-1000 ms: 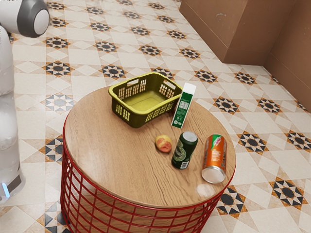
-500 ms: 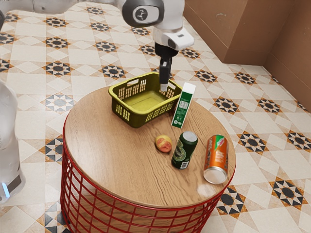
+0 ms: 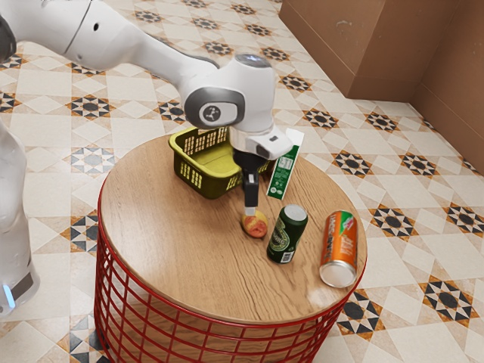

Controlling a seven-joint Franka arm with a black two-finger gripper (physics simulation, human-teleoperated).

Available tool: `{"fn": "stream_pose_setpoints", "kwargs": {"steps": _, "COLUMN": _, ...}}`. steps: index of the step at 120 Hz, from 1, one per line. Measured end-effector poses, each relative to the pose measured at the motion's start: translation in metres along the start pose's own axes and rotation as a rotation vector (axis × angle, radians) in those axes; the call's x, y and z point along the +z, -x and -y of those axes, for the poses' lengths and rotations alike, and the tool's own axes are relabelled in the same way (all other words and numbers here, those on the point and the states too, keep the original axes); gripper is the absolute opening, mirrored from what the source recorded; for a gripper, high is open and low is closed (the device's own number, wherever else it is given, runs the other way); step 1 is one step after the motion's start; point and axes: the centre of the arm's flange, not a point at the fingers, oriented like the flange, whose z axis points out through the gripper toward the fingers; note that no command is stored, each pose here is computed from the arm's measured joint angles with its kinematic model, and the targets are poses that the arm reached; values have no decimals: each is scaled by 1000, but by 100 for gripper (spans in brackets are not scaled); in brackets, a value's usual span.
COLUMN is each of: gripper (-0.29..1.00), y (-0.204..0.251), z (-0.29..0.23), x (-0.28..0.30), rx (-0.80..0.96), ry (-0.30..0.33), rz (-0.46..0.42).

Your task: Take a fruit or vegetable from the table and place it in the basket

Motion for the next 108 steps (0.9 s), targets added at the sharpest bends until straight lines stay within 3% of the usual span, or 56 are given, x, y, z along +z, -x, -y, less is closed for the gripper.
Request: {"fn": "stream_pose_setpoints", "kwargs": {"steps": 108, "gripper": 66, "y": -5, "z": 10, "x": 53, "rx": -154, "ry": 11, "rz": -27}}
